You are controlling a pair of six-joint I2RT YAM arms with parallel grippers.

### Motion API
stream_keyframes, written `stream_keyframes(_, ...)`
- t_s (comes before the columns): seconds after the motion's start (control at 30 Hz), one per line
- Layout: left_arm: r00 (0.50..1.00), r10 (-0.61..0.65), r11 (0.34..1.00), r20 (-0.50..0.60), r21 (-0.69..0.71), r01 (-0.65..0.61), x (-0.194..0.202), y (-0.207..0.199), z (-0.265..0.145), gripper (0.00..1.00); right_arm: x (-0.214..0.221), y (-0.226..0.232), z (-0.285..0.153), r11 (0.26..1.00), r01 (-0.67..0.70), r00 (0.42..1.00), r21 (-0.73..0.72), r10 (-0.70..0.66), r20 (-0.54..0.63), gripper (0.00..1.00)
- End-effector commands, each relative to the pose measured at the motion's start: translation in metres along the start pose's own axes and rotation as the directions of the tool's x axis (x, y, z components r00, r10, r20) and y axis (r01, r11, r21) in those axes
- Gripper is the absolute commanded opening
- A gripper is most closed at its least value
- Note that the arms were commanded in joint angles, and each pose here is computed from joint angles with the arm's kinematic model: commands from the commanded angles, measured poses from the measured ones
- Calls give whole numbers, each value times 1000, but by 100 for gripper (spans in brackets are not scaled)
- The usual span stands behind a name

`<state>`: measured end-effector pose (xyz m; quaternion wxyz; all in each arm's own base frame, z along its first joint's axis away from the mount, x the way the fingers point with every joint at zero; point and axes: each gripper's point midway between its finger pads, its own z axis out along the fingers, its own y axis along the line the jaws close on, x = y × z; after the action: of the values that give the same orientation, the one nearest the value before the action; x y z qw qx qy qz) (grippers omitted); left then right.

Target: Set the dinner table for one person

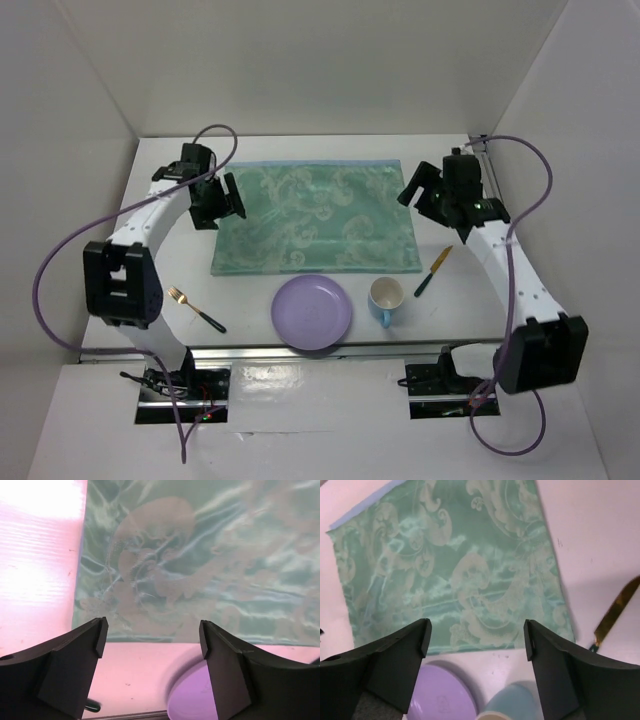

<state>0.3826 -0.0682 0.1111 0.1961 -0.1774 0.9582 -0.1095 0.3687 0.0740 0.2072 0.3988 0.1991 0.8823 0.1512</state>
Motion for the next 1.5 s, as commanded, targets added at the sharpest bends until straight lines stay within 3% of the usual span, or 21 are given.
stream_keyframes(0.0,992,26,999,124,39,-31,-17,-11,-55,93,50,-23,-38,998,43,992,50,-37,-123,88)
stream_keyframes(0.17,973,38,988,229,134,-70,-22,-31,-105,94,120,-41,-72,996,-69,970,56,80,-229,89)
stream_keyframes(0.33,964,39,982,263,171,-86,-27,-39,-121,98,168,-48,-81,990,-128,933,58,140,-333,89)
stream_keyframes(0.57,968,41,979,246,182,-87,-22,-40,-119,98,190,-44,-70,989,-121,918,85,144,-370,73)
stream_keyframes(0.7,972,50,981,229,172,-91,-17,-37,-113,98,202,-52,-55,984,-117,913,138,161,-375,55)
stream_keyframes(0.73,972,50,981,229,172,-91,-17,-36,-113,98,205,-55,-55,984,-105,915,147,153,-374,43)
stream_keyframes(0.83,971,60,980,232,170,-102,-20,-37,-112,98,204,-58,-50,982,-97,919,164,152,-364,23)
stream_keyframes(0.87,971,60,980,232,170,-102,-20,-37,-112,98,200,-57,-51,981,-96,922,167,151,-356,9)
stream_keyframes(0.93,970,61,977,235,184,-106,-21,-41,-115,99,187,-54,-53,980,-93,936,177,146,-320,0)
stream_keyframes(1.17,970,92,956,226,253,-150,-13,-58,-124,97,91,-18,-66,987,20,992,163,1,-125,0)
stream_keyframes(1.37,971,126,950,205,257,-178,3,-69,-123,94,3,24,11,962,157,986,222,-138,-99,0)
stream_keyframes(1.47,965,148,950,218,238,-200,9,-72,-125,95,-33,36,59,969,132,991,209,-121,-63,0)
